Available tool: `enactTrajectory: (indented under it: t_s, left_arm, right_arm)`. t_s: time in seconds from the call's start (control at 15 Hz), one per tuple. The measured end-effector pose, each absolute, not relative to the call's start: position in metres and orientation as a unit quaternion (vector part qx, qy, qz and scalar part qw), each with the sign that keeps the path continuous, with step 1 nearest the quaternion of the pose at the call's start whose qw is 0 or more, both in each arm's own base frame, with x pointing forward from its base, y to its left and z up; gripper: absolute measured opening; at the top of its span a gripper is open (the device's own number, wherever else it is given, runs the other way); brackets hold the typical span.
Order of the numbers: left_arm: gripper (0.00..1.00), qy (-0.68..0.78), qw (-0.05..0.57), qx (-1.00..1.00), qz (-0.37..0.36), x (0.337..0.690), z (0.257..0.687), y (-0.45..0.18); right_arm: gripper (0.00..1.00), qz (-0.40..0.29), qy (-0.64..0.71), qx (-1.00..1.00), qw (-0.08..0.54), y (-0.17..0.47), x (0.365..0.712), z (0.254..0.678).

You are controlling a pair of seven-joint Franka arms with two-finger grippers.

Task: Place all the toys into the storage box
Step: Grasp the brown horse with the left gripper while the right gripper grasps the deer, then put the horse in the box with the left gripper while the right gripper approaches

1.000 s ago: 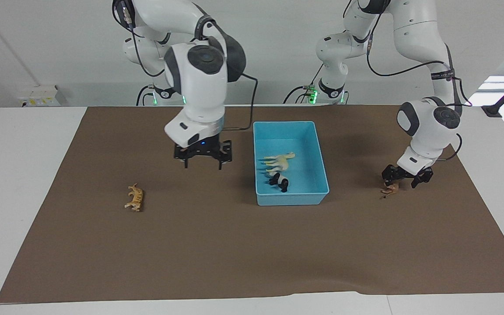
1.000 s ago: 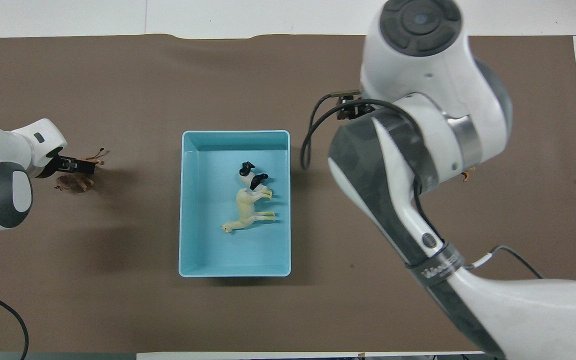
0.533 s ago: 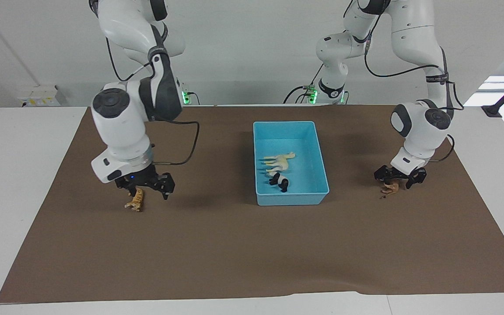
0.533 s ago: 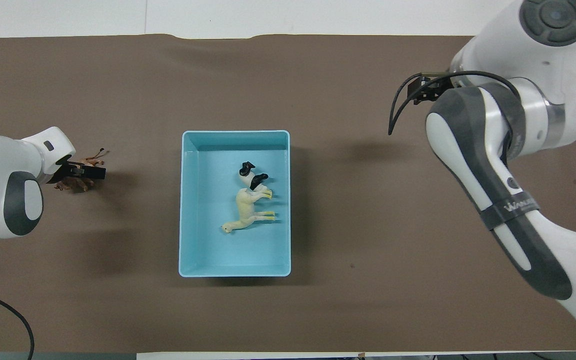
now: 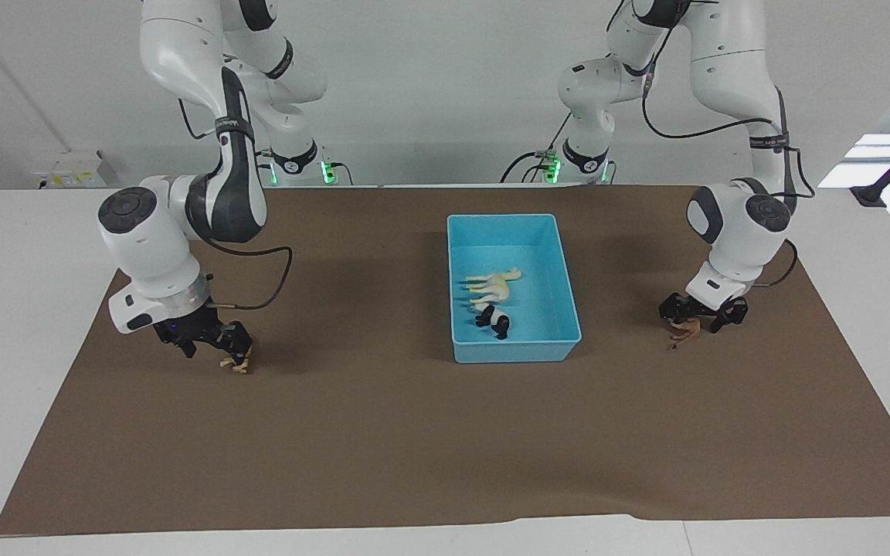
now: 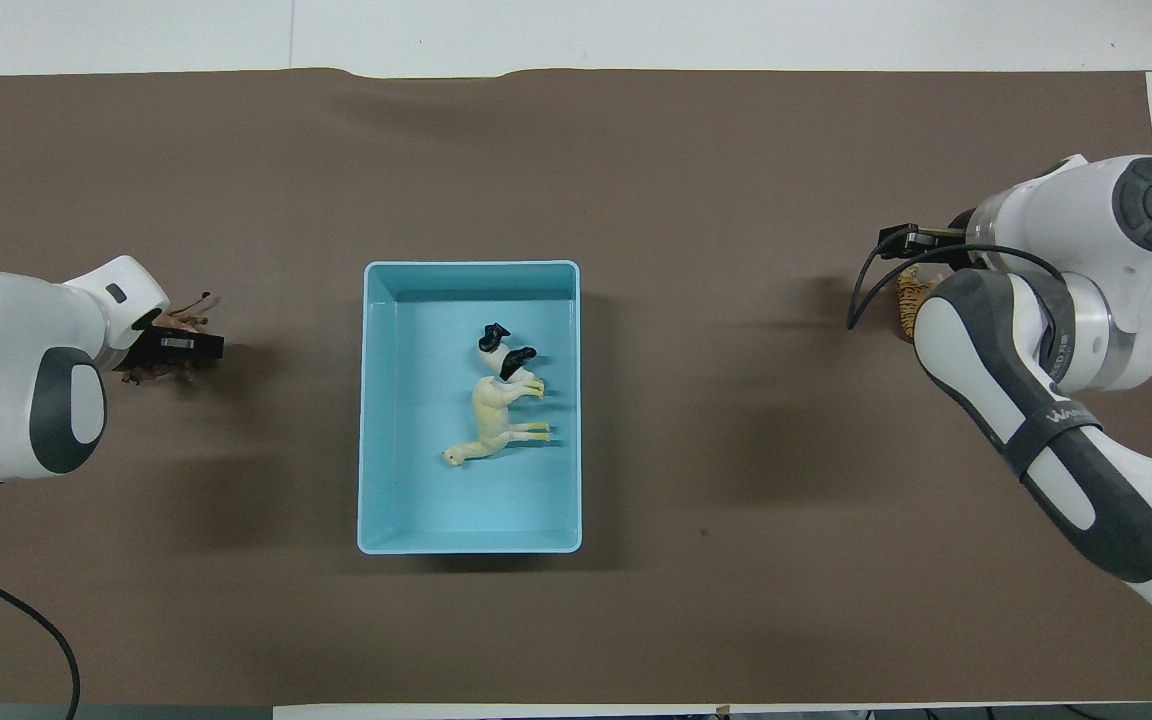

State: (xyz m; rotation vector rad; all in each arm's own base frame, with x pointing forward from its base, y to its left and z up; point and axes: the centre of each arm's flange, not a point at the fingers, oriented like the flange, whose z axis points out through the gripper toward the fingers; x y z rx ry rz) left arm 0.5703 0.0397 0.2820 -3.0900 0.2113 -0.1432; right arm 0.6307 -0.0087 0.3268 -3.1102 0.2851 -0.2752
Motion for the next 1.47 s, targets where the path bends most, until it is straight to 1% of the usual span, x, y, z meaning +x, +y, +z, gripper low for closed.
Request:
enactTrajectory:
  t_s: [0.13, 0.2, 0.27, 0.47, 0.67, 0.73, 0.8, 0.87, 0.93, 1.07, 1.2, 1.33, 1.47]
  left_arm:
    - [0.17, 0.051, 0.019, -0.998, -0.034, 0.575, 0.287, 0.024]
    - [0.04, 0.047, 0.018, -0.998, -0.029, 0.577, 0.290, 0.017]
    - [0.01, 0.043, 0.017, -0.999, -0.026, 0.579, 0.293, 0.013]
    - [0.00, 0.029, 0.014, -0.999, -0.023, 0.586, 0.303, 0.006]
    - [0.00, 0.009, 0.012, -1.000, -0.018, 0.597, 0.322, -0.010]
    - [0.00, 0.004, 0.012, -1.000, -0.015, 0.601, 0.330, -0.018]
    - [0.00, 0.000, 0.012, -1.000, -0.012, 0.603, 0.336, -0.027]
    - [0.00, -0.005, 0.012, -1.000, -0.010, 0.605, 0.342, -0.036]
    - [0.00, -0.011, 0.013, -1.000, -0.006, 0.606, 0.347, -0.044]
    - [0.00, -0.030, 0.011, -0.999, 0.004, 0.607, 0.358, -0.062]
    - [0.00, -0.062, -0.002, -0.998, 0.023, 0.607, 0.387, -0.098]
    - [0.00, -0.099, -0.014, -0.995, 0.028, 0.605, 0.429, -0.148]
    - [0.00, -0.145, -0.018, -0.989, 0.022, 0.590, 0.450, -0.211]
  right_arm:
    - [1.00, -0.092, 0.091, -0.992, 0.003, -0.008, 0.624, 0.305]
    - [1.00, -0.091, 0.091, -0.992, 0.003, -0.008, 0.621, 0.296]
    - [1.00, -0.090, 0.090, -0.992, 0.003, -0.008, 0.619, 0.289]
    - [1.00, -0.087, 0.090, -0.992, 0.003, -0.008, 0.618, 0.285]
    - [0.98, -0.087, 0.091, -0.992, 0.003, -0.009, 0.618, 0.285]
    - [0.93, -0.088, 0.091, -0.992, 0.002, -0.010, 0.618, 0.285]
    - [0.83, -0.089, 0.093, -0.992, 0.002, -0.013, 0.618, 0.287]
    - [0.72, -0.089, 0.094, -0.992, 0.001, -0.014, 0.617, 0.288]
    - [0.59, -0.090, 0.093, -0.992, 0.001, -0.014, 0.618, 0.288]
    - [0.57, -0.090, 0.092, -0.992, 0.001, -0.013, 0.618, 0.288]
    - [0.57, -0.090, 0.092, -0.992, 0.001, -0.013, 0.618, 0.288]
    - [0.57, -0.090, 0.092, -0.992, 0.001, -0.013, 0.618, 0.288]
    - [0.57, -0.085, 0.089, -0.992, 0.001, -0.011, 0.618, 0.289]
